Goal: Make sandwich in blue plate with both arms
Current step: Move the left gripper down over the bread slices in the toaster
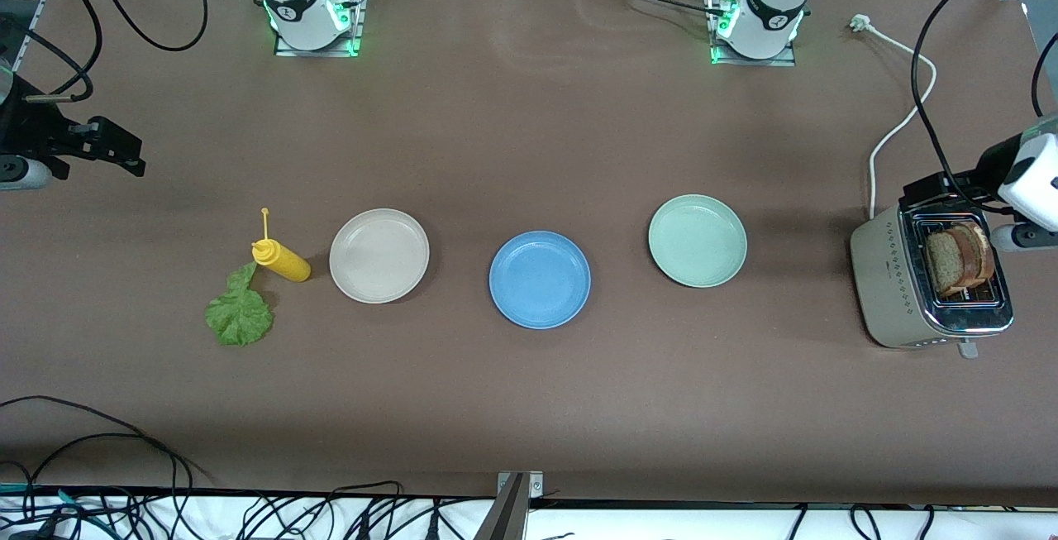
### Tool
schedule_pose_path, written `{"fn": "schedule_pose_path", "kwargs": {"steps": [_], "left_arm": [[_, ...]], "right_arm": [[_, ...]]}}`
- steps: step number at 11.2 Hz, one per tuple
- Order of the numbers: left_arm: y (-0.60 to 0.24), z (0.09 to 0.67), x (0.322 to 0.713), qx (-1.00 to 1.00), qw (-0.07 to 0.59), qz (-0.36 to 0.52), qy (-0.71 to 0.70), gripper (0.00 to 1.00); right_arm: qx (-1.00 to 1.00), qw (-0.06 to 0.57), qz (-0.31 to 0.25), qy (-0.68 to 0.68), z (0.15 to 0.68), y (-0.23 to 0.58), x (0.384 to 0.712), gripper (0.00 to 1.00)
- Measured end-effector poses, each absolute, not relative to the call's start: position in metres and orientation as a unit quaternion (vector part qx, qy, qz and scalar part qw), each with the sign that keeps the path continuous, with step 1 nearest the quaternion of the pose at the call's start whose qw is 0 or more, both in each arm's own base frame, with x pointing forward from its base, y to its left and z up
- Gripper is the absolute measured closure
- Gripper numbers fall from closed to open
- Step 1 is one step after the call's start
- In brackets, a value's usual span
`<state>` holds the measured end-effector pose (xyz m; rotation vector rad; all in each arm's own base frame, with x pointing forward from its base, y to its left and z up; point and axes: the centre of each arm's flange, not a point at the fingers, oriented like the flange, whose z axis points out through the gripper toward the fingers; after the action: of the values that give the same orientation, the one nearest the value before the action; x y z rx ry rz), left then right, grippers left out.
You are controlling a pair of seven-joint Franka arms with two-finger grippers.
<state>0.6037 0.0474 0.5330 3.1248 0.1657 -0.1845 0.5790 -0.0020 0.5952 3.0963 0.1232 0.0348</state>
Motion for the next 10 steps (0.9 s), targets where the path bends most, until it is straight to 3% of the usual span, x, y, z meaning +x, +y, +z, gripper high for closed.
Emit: {"fn": "schedule_pose_path", "kwargs": {"steps": [10], "left_arm": [[0.119,0.485,0.646,0.996,-0.023,-0.038,0.076,0.00]], "right_arm": [[0.999,0.021,0.011,0.040,0.595,-0.002,0.579,0.00]]}}
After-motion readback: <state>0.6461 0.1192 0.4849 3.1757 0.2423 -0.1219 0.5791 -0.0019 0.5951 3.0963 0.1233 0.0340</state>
